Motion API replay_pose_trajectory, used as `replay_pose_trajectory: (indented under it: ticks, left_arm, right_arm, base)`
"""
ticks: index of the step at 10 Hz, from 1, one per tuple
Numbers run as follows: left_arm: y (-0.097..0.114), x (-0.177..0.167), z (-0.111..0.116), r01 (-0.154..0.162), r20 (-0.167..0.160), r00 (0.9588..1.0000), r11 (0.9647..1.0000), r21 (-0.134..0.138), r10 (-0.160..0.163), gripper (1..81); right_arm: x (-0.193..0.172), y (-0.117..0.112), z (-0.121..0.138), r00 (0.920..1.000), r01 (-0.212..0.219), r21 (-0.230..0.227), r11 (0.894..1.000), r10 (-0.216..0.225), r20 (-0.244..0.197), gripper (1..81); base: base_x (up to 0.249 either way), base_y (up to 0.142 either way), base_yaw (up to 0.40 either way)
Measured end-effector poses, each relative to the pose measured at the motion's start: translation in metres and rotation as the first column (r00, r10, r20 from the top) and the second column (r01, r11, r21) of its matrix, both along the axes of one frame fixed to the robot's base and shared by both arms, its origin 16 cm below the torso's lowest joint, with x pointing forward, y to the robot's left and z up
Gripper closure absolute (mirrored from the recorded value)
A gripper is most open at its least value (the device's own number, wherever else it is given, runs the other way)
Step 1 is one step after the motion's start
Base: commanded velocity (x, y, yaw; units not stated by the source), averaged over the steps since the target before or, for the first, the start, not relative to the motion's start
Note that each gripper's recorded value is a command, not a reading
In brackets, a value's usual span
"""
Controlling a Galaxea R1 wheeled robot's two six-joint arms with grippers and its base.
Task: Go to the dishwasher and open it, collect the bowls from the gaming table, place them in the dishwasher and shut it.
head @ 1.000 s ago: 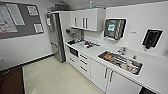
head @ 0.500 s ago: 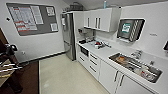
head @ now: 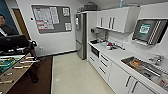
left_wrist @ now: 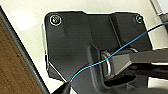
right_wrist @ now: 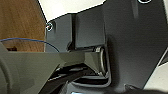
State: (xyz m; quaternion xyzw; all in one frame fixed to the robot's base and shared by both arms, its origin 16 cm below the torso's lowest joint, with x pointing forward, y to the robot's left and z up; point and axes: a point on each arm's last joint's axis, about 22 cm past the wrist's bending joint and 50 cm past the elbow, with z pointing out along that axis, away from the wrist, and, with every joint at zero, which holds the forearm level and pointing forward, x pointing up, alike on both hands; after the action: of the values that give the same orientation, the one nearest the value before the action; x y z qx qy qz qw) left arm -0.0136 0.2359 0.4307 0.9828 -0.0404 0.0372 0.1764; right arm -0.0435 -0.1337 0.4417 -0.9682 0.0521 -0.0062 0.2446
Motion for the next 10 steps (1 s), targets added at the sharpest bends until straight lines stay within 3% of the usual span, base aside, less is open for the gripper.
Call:
replay_pose_trajectory:
  ticks: [10]
  left_arm:
    - [0.0044, 0.0000, -0.0003, 0.001, -0.002, 1.0000, 1.0000, 0.006, -0.001, 1.0]
  right_arm:
    - [0.0076, 0.0007, 0.0000, 0.9999, 0.001, 0.001, 1.000, -0.001, 0.011, 1.0]
  base:
    - [0.000, 0.000, 0.360]
